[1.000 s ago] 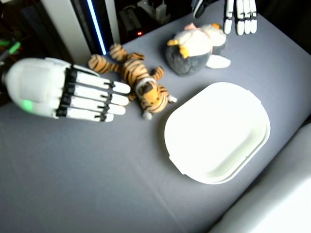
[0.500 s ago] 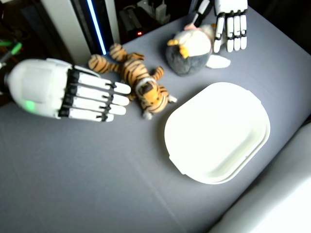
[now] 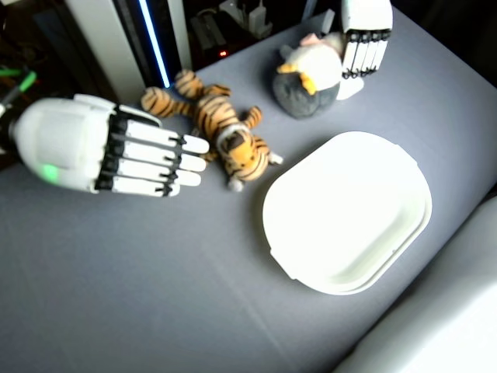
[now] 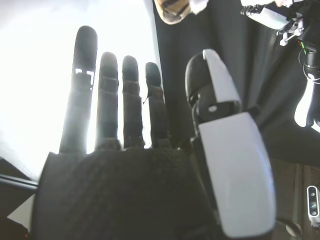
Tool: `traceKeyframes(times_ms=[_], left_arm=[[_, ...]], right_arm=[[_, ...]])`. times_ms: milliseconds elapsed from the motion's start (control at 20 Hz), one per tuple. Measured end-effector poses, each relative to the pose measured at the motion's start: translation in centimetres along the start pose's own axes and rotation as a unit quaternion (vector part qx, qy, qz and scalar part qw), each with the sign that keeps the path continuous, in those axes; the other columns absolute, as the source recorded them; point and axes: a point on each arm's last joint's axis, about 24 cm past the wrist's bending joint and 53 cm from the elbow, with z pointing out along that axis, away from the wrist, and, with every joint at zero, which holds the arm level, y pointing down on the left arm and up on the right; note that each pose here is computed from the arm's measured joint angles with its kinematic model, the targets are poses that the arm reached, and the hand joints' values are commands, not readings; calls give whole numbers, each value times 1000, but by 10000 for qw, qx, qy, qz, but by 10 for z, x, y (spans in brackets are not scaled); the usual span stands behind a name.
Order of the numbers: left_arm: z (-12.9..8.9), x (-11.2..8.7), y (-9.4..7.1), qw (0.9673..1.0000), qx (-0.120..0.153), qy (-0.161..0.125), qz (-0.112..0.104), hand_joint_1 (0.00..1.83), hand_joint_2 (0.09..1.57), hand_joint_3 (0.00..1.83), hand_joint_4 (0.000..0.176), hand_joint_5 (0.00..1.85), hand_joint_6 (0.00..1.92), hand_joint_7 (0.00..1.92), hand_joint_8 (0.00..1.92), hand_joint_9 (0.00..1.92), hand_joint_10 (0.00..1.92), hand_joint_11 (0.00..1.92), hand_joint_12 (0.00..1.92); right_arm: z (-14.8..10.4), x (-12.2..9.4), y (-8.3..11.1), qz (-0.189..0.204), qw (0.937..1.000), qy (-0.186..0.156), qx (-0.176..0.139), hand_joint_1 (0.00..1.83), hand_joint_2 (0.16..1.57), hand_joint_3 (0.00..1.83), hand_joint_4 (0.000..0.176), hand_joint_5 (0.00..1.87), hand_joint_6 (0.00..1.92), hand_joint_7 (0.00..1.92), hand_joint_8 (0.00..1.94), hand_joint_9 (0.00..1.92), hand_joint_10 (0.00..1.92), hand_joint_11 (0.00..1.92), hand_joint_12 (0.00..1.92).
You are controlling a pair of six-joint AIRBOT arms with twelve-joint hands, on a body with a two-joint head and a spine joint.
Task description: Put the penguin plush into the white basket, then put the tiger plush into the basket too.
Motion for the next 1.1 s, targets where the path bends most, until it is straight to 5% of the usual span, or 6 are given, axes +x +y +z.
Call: traceKeyframes(times_ms=[400,500,800,950,1000,1100], left_arm=[[13,-99,-65,9838,1254,-1278,51,1264,1118,0,0,1086,560,921,1320,767,1216,506,1669],[24,-124,-63,9792,1238,-1608,-1,1265,1065,0,0,1169,482,1056,1040,976,659,701,1292],[80,-178,-65,9747,1106,-1940,-86,1256,1061,1,0,1104,625,1113,914,1140,308,810,1218],[100,-177,-56,9804,861,-1775,0,1265,1064,1,0,1066,665,1137,896,1213,303,920,1242],[104,-175,-54,9821,802,-1705,-13,1155,1083,9,0,1032,852,1024,381,1107,206,766,1183],[111,-165,-45,9867,588,-1514,72,1034,988,0,0,756,88,823,29,898,45,542,1060]], right_arm=[[0,-1,0,0,10000,0,-1,874,1270,0,0,428,4,469,3,469,3,498,49],[0,-2,-2,-22,10000,-9,28,892,1269,0,0,427,1,467,0,473,2,510,49],[1,1,-5,10,10000,27,18,931,1260,0,0,441,3,466,3,458,0,478,25],[1,-3,-8,-14,10000,-29,42,930,1263,0,0,436,1,447,0,445,2,476,21],[1,-3,-8,-8,10000,-38,41,932,1262,0,0,436,1,442,0,444,2,484,24],[1,1,-8,14,10000,11,25,958,1259,0,0,441,1,449,2,445,1,475,18]])
